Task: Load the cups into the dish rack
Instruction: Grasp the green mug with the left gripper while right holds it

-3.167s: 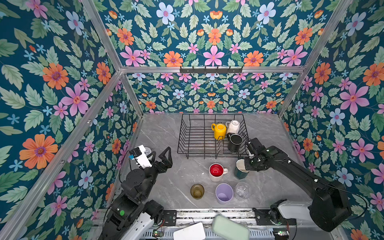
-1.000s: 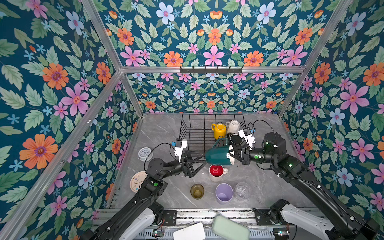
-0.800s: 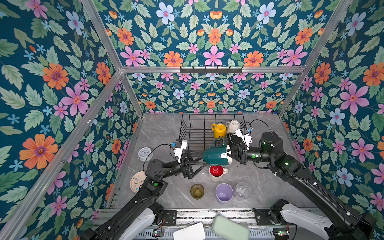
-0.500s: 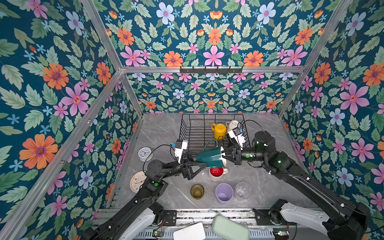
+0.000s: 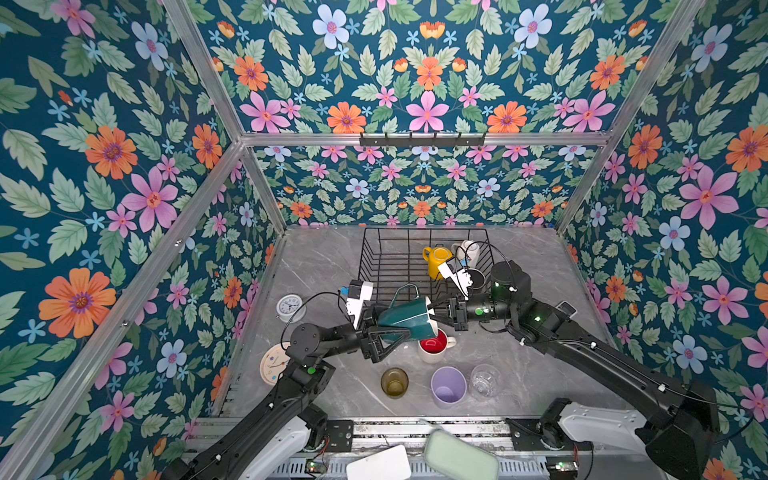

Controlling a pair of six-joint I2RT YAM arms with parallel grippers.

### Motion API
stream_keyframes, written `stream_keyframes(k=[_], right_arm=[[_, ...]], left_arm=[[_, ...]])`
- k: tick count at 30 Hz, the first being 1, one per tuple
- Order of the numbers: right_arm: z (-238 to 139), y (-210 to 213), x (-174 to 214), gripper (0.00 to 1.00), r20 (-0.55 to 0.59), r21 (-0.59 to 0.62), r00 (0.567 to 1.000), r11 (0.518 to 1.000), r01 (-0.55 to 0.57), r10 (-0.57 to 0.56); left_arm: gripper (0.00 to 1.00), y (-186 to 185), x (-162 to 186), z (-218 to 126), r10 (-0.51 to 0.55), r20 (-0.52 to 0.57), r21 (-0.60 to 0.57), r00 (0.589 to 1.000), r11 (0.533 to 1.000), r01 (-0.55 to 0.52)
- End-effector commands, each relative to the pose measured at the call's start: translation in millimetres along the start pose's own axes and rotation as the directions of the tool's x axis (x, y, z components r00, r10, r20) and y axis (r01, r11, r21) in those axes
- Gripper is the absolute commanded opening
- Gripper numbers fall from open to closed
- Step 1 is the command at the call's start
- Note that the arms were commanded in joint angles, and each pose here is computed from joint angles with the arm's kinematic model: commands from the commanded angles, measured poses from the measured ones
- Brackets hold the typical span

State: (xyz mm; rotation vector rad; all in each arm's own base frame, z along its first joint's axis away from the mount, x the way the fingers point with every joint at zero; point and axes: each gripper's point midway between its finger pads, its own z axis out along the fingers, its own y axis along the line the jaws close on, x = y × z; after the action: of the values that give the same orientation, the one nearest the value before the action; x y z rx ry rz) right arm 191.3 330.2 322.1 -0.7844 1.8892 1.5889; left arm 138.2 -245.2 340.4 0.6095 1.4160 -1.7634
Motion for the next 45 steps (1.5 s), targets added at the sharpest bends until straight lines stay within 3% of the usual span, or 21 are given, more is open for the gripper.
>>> stream_keyframes(k=[1, 12, 21, 24, 30, 34, 39, 45], right_arm=[[1, 16, -20, 0.0, 0.069, -0.068, 0.997, 0.996, 0.052, -0.048], [6, 11, -19, 0.0, 0.065, -0.077, 0.998, 0.997, 0.018, -0.013], [11, 3, -16, 0.0, 0.048, -0.061, 0.999, 0.998, -0.013, 0.016], [12, 0, -15, 0.0, 0.044, -0.049, 0.999, 0.999, -0.018, 0.02], [11, -3, -15, 0.0, 0.04, -0.024, 0.999, 1.0, -0.019, 0.02], [9, -3, -16, 0.01, 0.047, -0.004, 0.999, 1.0, -0.02, 0.02], [4, -6, -16, 0.1, 0.057, 0.035, 0.998, 0.999, -0.019, 0.017], [-3, -7, -17, 0.3, 0.07, 0.079, 0.997, 0.997, -0.017, 0.011]], left_arm=[[0.97, -17, -5, -1, 0.051, 0.012, 0.063, 0.999, 0.997, -0.052], [0.91, -18, -4, -2, 0.06, 0.012, 0.073, 0.998, 0.996, -0.06], [0.73, -18, -5, 0, 0.059, 0.01, 0.078, 0.998, 0.995, -0.059], [0.6, -19, -5, 0, 0.056, 0.008, 0.08, 0.998, 0.995, -0.057], [0.2, -20, -8, 0, 0.063, 0.016, 0.076, 0.998, 0.995, -0.064], [0.01, -20, -11, 0, 0.073, 0.022, 0.062, 0.997, 0.995, -0.075], [0.0, -18, -15, -1, 0.096, 0.038, 0.023, 0.995, 0.995, -0.096], [0.0, -21, -22, -3, 0.126, 0.056, -0.017, 0.99, 0.992, -0.126]])
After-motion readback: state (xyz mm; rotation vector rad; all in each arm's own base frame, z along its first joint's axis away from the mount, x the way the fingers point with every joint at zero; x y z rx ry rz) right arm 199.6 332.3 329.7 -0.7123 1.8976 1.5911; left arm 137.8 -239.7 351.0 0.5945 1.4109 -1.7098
